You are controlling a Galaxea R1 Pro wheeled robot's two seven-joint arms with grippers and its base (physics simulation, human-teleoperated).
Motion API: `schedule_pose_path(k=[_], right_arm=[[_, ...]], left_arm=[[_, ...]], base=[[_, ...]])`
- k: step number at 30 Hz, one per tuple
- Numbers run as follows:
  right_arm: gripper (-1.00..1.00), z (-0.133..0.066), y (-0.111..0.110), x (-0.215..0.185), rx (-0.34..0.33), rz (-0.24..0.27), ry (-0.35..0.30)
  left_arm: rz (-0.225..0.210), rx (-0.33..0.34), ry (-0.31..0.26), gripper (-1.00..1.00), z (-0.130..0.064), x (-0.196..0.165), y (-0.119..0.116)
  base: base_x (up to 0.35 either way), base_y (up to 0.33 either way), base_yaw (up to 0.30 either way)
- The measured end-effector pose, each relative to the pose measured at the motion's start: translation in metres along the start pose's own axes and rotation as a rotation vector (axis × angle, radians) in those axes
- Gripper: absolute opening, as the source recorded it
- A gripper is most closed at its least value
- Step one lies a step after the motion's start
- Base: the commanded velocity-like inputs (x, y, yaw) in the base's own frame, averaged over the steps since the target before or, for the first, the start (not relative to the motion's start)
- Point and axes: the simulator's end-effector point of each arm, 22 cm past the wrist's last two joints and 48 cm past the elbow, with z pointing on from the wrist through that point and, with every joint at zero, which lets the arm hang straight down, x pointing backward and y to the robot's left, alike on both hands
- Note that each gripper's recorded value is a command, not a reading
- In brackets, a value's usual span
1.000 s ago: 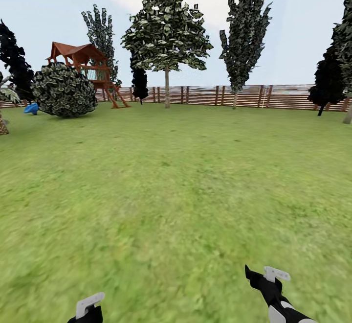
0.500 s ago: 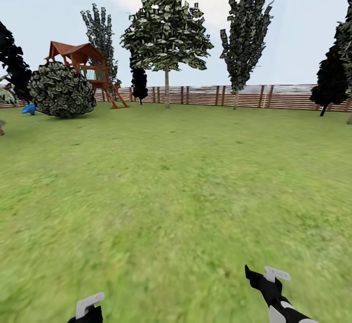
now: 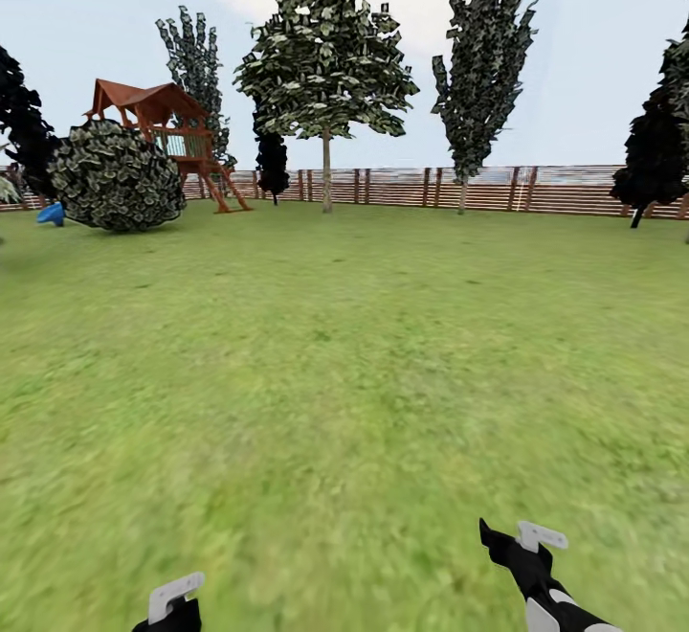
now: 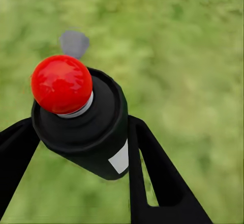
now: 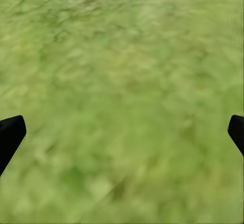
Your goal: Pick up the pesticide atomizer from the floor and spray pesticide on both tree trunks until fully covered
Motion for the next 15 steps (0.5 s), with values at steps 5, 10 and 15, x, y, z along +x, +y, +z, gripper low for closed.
schedule_pose_path(k=[5, 10, 15], right_arm=[[1.0, 0.0, 0.0, 0.0, 0.0, 0.0, 0.0], [1.0, 0.0, 0.0, 0.0, 0.0, 0.0, 0.0], [1.0, 0.0, 0.0, 0.0, 0.0, 0.0, 0.0]], left_arm=[[0.0, 0.001, 0.0, -1.0, -0.0001, 0.0003, -0.001], [0.0, 0.001, 0.0, -1.0, -0.0001, 0.0004, -0.0011], [0.0, 0.001, 0.001, -1.0, -0.0001, 0.0004, -0.0011]], base=[[0.329, 0.0, 0.0], [0.329, 0.0, 0.0], [0.329, 0.0, 0.0]])
